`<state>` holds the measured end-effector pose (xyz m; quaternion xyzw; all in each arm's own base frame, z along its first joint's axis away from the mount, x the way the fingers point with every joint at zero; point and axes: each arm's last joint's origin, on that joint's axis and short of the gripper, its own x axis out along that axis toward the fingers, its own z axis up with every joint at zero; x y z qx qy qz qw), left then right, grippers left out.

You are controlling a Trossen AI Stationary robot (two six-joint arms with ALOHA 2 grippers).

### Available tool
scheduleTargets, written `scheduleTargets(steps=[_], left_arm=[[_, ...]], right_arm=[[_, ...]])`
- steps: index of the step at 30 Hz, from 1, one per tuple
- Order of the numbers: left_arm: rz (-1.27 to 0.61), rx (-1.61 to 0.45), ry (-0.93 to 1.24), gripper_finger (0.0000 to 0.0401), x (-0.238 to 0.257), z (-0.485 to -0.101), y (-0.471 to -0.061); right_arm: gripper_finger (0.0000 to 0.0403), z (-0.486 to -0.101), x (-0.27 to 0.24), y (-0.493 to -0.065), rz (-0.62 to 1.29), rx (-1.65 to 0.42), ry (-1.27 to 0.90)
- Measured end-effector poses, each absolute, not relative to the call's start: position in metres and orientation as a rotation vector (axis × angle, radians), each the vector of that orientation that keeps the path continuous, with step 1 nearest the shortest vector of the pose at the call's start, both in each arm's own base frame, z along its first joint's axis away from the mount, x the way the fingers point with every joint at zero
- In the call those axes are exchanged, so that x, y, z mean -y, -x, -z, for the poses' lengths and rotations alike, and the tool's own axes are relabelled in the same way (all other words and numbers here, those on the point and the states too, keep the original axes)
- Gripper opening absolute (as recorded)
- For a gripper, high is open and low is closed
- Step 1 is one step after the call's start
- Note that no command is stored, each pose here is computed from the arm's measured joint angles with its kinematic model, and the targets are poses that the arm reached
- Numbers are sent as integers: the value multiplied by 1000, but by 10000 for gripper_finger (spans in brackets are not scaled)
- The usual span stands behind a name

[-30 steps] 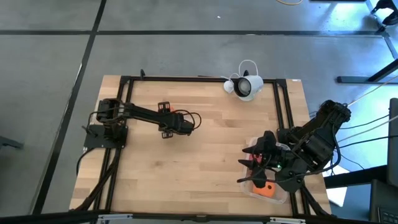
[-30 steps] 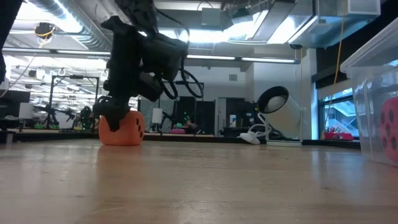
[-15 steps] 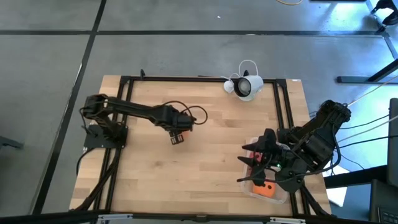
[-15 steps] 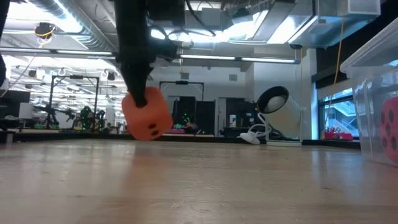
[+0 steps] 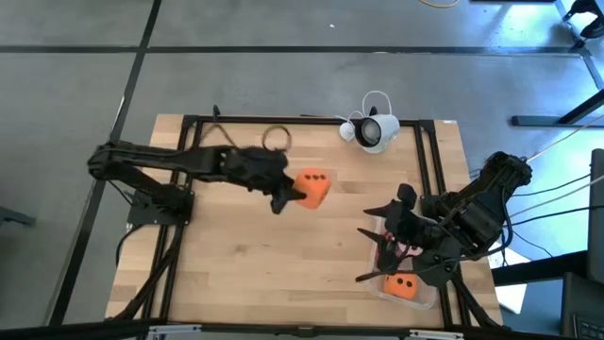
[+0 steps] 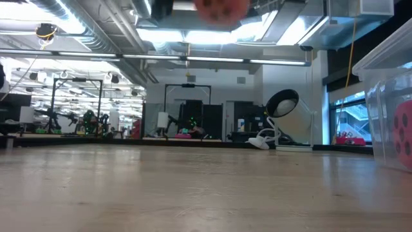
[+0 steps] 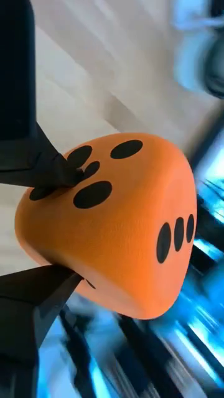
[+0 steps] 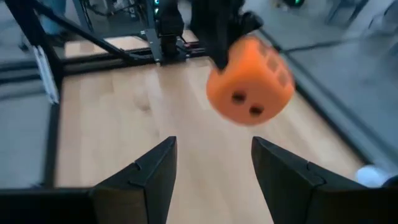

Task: Pick & Place Dice
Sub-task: Put the large orange die into the transparent bin

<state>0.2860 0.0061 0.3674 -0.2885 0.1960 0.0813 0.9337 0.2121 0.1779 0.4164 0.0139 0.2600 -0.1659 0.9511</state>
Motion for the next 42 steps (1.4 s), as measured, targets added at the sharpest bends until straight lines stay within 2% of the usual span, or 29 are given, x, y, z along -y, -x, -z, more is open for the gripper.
scheduleTargets(steps=[5, 13, 20, 28, 32, 42], left_arm=[[-103, -292, 604, 131, -1, -391, -267], [-12, -298, 618, 122, 16, -395, -264], [45, -280, 633, 115, 28, -397, -266], [86, -261, 671, 111, 30, -400, -266], [98, -267, 677, 88, 30, -400, -266], [114, -294, 671, 77, 31, -398, -266]], right_arm=[[222, -418, -170, -222, 338, -534, 126], [305, -423, -155, -245, 219, -563, 176], [359, -432, -147, -258, 192, -502, 371], [371, -432, -143, -270, 130, -499, 445], [371, -428, -145, -279, 108, -499, 476], [370, -419, -147, -296, 6, -510, 499]])
